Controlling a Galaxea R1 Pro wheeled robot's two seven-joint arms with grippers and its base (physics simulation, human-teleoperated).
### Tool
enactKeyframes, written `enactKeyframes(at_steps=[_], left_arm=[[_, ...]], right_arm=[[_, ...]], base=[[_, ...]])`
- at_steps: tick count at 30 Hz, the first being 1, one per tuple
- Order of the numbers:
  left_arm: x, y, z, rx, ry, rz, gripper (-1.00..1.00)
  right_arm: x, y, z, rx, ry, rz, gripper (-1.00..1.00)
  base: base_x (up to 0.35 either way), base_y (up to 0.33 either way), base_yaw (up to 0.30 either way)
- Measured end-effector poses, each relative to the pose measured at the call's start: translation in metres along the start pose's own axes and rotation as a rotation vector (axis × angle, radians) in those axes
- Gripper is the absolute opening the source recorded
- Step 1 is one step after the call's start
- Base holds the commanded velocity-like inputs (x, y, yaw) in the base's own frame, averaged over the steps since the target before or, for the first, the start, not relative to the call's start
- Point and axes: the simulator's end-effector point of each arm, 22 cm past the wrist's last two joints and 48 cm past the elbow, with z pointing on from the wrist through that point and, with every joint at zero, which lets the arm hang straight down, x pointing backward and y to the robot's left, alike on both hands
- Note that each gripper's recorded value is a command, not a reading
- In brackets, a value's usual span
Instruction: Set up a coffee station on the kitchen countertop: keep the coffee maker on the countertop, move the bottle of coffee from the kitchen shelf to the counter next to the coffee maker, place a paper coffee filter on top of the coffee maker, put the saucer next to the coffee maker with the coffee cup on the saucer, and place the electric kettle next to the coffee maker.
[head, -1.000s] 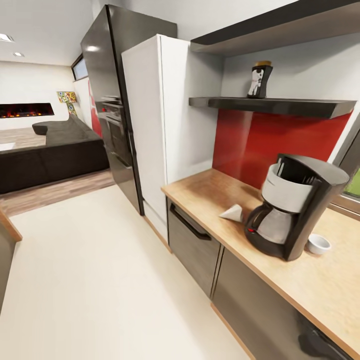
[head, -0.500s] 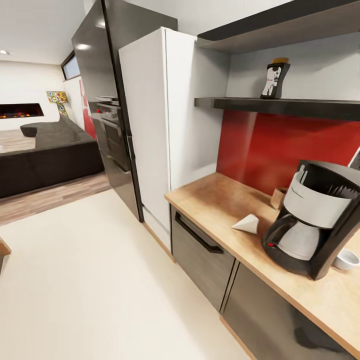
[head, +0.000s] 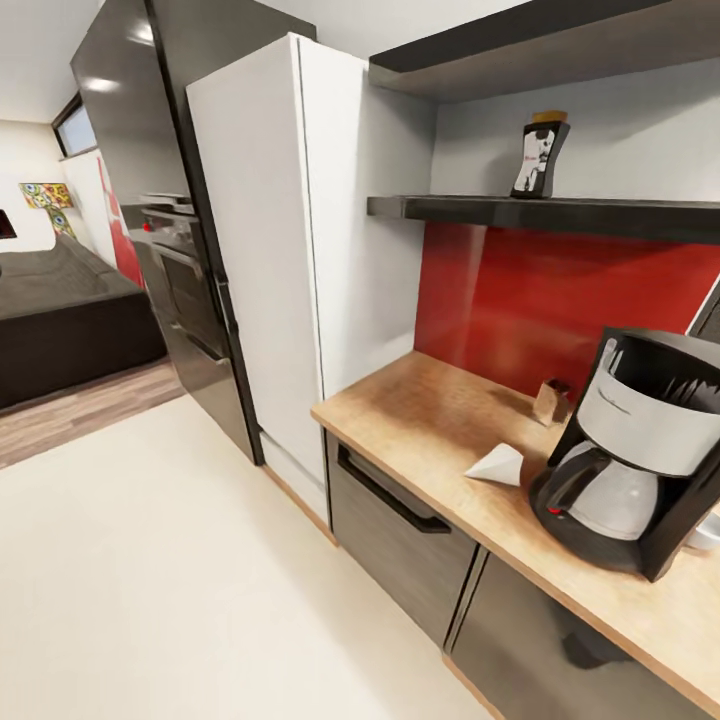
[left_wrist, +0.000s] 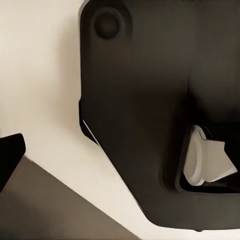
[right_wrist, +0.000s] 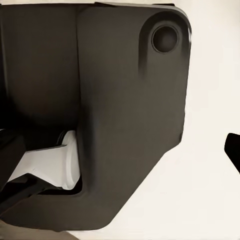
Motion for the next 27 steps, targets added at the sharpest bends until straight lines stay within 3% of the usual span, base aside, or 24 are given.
enactKeyframes(at_steps=[18, 27], left_arm=[[-0.0004, 0.0008, 0.0000, -0.001, -0.001, 0.002, 1.00], [-0.0017, 0.0005, 0.0002, 0.000, -0.001, 0.007, 1.00]], right_arm=[[-0.0076, 0.0012, 0.0001, -0.002, -0.015, 0.004, 1.00], [-0.0093, 0.0025, 0.0001, -0.004, -0.018, 0.010, 1.00]], base=[[0.324, 0.037, -0.006], [0.088, 0.250, -0.198]])
